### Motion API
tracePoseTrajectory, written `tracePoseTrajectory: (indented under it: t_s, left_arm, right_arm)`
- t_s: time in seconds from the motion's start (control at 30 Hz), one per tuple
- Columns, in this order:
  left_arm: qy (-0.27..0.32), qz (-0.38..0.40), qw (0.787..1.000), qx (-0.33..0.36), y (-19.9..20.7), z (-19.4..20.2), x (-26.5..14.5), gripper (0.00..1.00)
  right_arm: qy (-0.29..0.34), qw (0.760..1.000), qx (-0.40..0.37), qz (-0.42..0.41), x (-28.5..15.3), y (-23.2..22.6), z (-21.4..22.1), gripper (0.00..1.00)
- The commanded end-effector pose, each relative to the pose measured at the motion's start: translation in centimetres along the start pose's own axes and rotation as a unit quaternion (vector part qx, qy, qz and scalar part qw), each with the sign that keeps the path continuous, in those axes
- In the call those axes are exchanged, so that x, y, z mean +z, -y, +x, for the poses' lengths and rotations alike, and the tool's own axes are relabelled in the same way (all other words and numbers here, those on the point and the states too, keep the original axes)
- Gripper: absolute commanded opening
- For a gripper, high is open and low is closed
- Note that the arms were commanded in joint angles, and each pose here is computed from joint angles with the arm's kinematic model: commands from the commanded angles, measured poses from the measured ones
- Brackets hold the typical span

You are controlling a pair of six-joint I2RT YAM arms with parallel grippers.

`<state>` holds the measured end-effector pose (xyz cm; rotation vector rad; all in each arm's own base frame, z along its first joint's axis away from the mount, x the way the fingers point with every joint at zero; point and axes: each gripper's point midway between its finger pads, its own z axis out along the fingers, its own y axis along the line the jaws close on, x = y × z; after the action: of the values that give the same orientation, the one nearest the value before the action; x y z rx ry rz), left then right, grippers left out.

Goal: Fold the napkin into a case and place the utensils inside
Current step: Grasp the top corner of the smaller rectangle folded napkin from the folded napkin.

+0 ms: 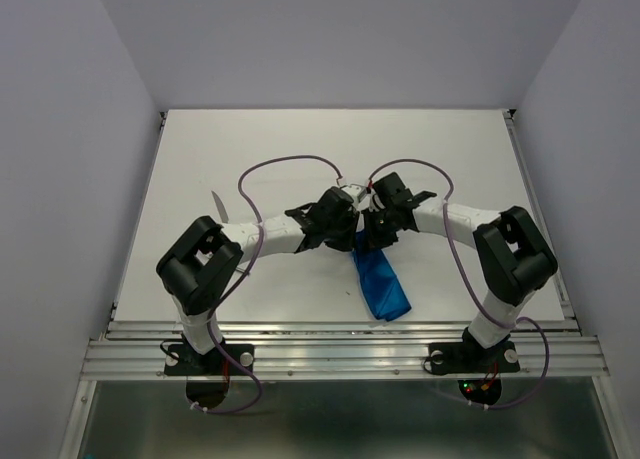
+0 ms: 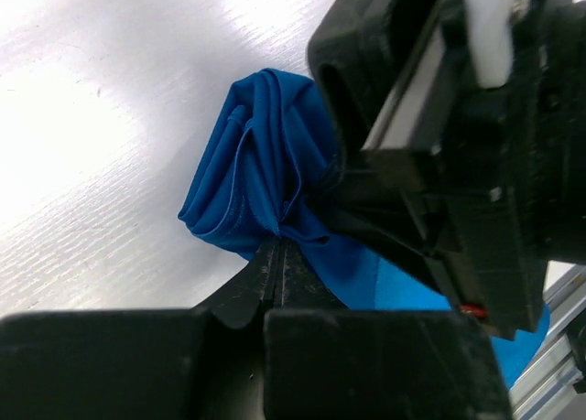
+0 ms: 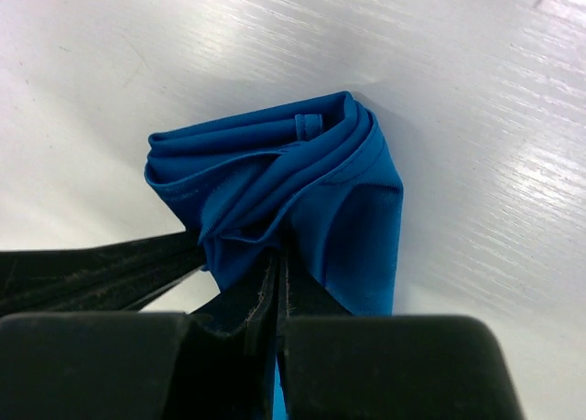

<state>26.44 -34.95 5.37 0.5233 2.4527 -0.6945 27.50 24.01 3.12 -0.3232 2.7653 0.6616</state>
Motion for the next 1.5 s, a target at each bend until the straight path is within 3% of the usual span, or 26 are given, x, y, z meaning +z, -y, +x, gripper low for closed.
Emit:
tracePoseTrajectory:
  t_s: [0.0, 0.1, 0.13, 0.3, 0.8, 0.9, 1.47]
  left_arm:
    - [0.036, 0.037, 0.999, -0.001, 1.6, -2.0, -1.5, 0.00]
    - [0.035, 0.037, 0.999, -0.002, 1.3, -1.9, -1.4, 0.00]
    - [0.034, 0.035, 0.999, -0.002, 1.1, -1.8, -1.4, 0.00]
    - [0.034, 0.035, 0.999, 0.000, 0.6, -1.6, -1.4, 0.00]
    - [0.030, 0.035, 0.999, 0.000, 0.0, -1.2, -1.3, 0.00]
    - [0.030, 0.035, 0.999, 0.000, -0.1, -1.1, -1.3, 0.00]
    - [0.030, 0.037, 0.999, -0.001, -0.1, -1.1, -1.3, 0.00]
  right_arm:
    - [0.012, 1.000, -0.008, 0.025, 0.4, 0.0, -1.0, 0.01]
    - [0.029, 0.999, -0.014, -0.001, -0.2, -1.0, -1.3, 0.02]
    - [0.033, 0.999, -0.016, -0.012, -0.5, -1.5, -1.3, 0.08]
    - [0.051, 0.998, -0.027, -0.036, -2.0, -2.7, -1.7, 0.21]
    - [0.073, 0.995, -0.026, -0.054, -3.4, -4.0, -3.0, 0.31]
    - [0.084, 0.995, -0.024, -0.054, -3.8, -4.2, -3.6, 0.38]
    - [0.113, 0.992, -0.014, -0.055, -4.7, -4.9, -5.3, 0.41]
